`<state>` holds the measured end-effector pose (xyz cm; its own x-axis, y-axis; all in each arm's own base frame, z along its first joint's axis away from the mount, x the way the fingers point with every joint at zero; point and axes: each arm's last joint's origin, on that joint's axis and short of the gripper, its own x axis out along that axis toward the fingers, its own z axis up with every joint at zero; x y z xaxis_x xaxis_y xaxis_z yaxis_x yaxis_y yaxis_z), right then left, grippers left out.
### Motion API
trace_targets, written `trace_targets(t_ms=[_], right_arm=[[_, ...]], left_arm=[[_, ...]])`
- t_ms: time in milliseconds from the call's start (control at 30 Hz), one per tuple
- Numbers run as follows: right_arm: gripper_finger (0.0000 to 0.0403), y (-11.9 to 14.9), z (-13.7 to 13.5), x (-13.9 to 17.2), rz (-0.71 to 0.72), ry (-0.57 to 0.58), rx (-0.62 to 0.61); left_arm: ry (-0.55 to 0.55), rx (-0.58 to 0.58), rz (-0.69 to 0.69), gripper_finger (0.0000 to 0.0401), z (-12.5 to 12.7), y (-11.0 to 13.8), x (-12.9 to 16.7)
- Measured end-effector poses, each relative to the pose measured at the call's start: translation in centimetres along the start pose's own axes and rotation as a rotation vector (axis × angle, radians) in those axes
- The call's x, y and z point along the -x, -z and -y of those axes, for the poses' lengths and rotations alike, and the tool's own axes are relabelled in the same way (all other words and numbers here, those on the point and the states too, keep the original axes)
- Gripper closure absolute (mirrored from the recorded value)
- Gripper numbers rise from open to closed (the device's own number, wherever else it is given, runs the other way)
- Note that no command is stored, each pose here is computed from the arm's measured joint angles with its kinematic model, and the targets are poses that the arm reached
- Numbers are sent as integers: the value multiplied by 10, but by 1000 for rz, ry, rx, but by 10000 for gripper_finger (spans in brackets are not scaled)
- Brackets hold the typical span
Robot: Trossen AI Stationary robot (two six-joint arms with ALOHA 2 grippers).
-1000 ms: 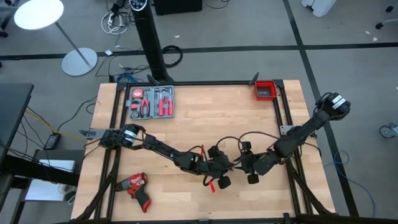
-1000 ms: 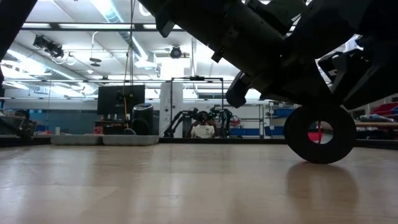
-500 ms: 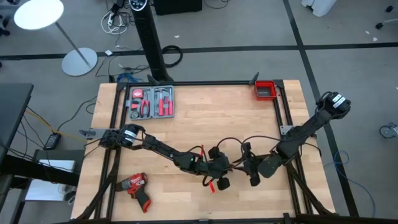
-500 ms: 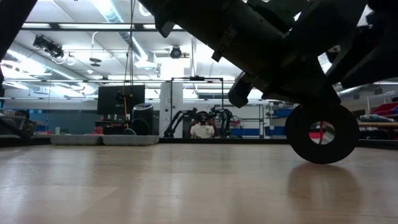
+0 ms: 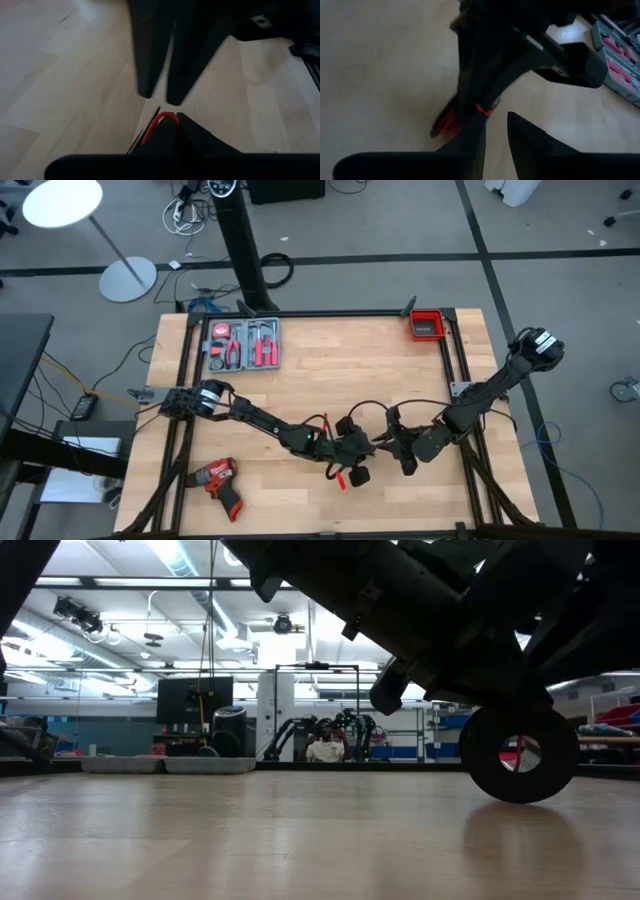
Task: Coil cords
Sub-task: Coil the red wire on the black spool
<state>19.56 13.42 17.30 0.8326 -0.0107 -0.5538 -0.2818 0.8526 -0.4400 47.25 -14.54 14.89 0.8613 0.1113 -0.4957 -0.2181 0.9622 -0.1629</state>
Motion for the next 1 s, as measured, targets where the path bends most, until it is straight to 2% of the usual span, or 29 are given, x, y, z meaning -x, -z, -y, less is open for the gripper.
trace_targets(t_ms=[200,400,567,767,1000], right_arm=[[324,6,-1,-12,-47,-10,104],[327,6,-8,-17,-40,31,193],[328,6,-9,-16,-48,64,201],[328,8,-10,-16,-57,60,106],[328,12,-10,-16,-97,34,94]], left_arm=[[5,2,2,387,0,0,0],[-13,-15,-36,387,-3,7,-3],[-14,-7,-23,386,-2,4,-1],[-54,-13,-21,386,-4,5,-1],[-69,-10,-10,386,-6,3,-2]])
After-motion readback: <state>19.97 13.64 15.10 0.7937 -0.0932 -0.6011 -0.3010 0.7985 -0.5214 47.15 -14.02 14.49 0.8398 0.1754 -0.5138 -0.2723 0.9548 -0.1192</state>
